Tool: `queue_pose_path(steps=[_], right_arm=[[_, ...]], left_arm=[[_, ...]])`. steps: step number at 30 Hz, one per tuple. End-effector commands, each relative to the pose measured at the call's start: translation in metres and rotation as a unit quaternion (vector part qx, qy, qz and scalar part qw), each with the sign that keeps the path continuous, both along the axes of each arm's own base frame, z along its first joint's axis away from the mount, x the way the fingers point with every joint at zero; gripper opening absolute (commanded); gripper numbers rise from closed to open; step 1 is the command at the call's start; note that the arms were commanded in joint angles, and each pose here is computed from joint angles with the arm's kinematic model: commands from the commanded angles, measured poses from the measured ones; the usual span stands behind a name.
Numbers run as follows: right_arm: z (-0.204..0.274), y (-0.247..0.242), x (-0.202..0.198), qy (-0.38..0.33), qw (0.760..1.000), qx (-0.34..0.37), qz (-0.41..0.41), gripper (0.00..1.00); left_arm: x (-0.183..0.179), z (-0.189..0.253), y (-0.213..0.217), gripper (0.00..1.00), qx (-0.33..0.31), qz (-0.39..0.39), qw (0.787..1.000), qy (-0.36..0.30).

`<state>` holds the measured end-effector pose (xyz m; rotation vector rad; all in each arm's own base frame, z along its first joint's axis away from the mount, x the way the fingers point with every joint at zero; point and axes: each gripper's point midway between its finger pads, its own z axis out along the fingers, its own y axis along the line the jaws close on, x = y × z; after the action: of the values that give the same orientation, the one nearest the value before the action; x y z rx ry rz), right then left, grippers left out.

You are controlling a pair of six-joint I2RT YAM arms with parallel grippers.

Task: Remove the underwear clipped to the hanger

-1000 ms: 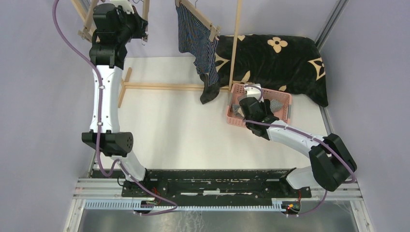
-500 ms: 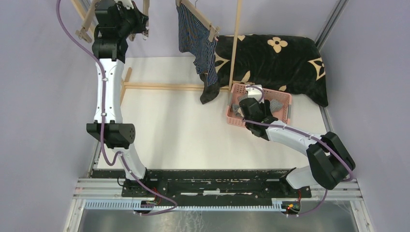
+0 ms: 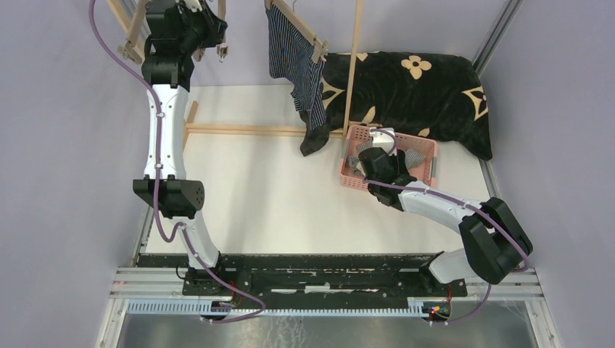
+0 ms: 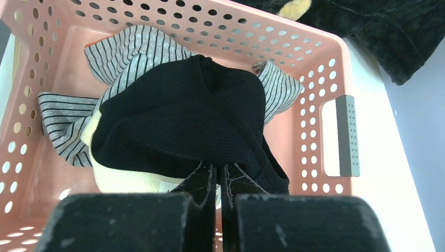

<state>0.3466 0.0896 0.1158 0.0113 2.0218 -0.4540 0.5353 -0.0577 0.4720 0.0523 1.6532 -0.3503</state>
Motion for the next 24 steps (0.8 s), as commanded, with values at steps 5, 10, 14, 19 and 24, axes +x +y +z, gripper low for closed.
queue_pose_path(steps=[5,10,14,19,24], right_arm=[[0.009,0.0,0.01,-0.021,0.999,0.011,-0.028,0.01],[0.012,-0.001,0.012,-0.021,0.999,0.007,-0.032,0.01],[0.025,-0.001,0.016,-0.031,0.999,0.007,-0.032,0.18],[0.032,-0.001,0.022,-0.034,0.999,0.009,-0.034,0.44],[0.045,-0.003,0.027,-0.055,0.997,0.015,-0.045,0.89]], left_arm=[[-0.022,0.045,0.001,0.36,-0.01,0.0,0.998,-0.061],[-0.033,0.05,-0.001,0.41,-0.012,-0.007,0.998,-0.064],[-0.051,0.057,-0.004,0.44,-0.006,-0.017,0.997,-0.069],[-0.084,0.073,0.002,0.43,0.01,-0.003,0.996,-0.088],[-0.115,0.096,0.014,0.5,0.02,0.028,0.992,-0.12]])
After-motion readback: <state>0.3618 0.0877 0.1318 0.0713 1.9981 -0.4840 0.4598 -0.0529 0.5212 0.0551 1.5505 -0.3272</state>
